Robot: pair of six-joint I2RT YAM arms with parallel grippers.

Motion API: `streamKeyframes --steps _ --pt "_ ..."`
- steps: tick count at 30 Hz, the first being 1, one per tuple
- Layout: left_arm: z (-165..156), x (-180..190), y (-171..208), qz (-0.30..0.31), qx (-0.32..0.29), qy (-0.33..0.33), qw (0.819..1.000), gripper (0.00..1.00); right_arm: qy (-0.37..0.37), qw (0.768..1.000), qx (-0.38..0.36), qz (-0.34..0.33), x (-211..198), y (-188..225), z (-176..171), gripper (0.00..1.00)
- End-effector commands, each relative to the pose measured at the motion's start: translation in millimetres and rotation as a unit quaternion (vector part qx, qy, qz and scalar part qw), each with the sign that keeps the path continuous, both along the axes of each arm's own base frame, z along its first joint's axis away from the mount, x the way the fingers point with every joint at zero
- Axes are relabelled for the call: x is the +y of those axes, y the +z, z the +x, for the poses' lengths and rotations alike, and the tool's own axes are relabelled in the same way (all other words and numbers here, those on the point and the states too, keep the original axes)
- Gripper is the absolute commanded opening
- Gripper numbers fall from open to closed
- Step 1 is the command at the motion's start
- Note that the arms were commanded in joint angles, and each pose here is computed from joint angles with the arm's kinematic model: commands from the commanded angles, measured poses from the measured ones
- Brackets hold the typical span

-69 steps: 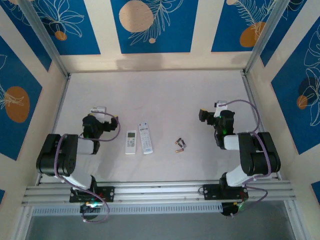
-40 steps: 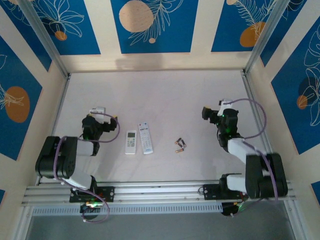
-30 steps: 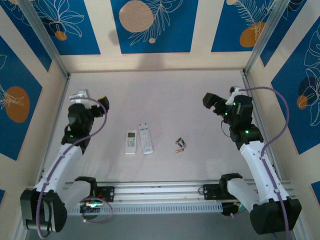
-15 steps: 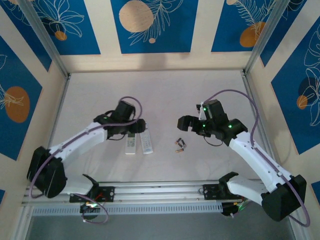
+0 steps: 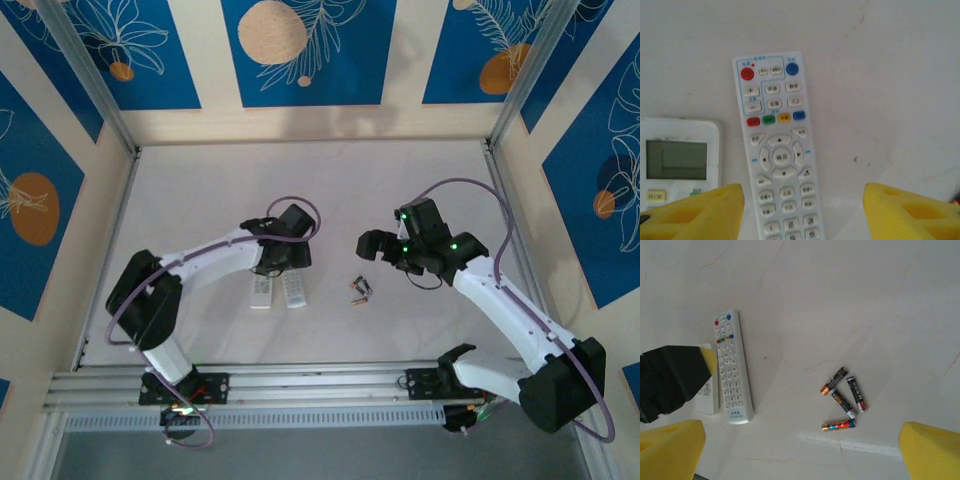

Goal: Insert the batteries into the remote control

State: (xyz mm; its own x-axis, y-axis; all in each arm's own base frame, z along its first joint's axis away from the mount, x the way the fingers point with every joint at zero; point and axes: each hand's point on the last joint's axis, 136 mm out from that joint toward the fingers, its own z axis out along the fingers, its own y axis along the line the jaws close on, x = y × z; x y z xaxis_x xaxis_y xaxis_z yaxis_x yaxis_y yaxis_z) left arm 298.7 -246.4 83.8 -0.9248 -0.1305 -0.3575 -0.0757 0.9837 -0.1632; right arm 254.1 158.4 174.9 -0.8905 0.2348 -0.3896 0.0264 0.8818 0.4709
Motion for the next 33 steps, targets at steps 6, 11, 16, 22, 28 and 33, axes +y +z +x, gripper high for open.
streamKeyframes --steps 6,11,16,22,28,33 --pt "1.4 12.5 -23.8 0.068 0.021 0.033 0.997 0.68 -0.02 1.0 0.004 -0.017 -8.6 2.0 -1.3 0.99" --pt "6.2 4.2 -36.9 0.069 0.028 0.015 0.997 0.68 -0.024 0.999 0.005 -0.028 -12.8 0.9 -2.3 0.99" --pt "7.8 -1.2 -47.8 0.068 0.036 0.011 0.997 0.63 -0.026 0.999 0.007 -0.031 -14.5 1.0 -3.3 0.99" --pt "9.9 -6.3 -56.4 0.065 0.04 0.003 0.997 0.61 -0.029 0.999 0.009 -0.032 -15.5 0.2 -3.4 0.99" --pt "10.2 -13.3 -63.3 0.049 0.051 -0.005 0.998 0.5 -0.03 0.999 0.009 -0.025 -13.6 5.8 -4.0 0.99" --pt "18.9 -21.3 -38.4 -0.005 0.033 -0.01 0.999 0.41 -0.02 1.0 -0.009 0.015 -4.2 24.2 -0.8 0.99"
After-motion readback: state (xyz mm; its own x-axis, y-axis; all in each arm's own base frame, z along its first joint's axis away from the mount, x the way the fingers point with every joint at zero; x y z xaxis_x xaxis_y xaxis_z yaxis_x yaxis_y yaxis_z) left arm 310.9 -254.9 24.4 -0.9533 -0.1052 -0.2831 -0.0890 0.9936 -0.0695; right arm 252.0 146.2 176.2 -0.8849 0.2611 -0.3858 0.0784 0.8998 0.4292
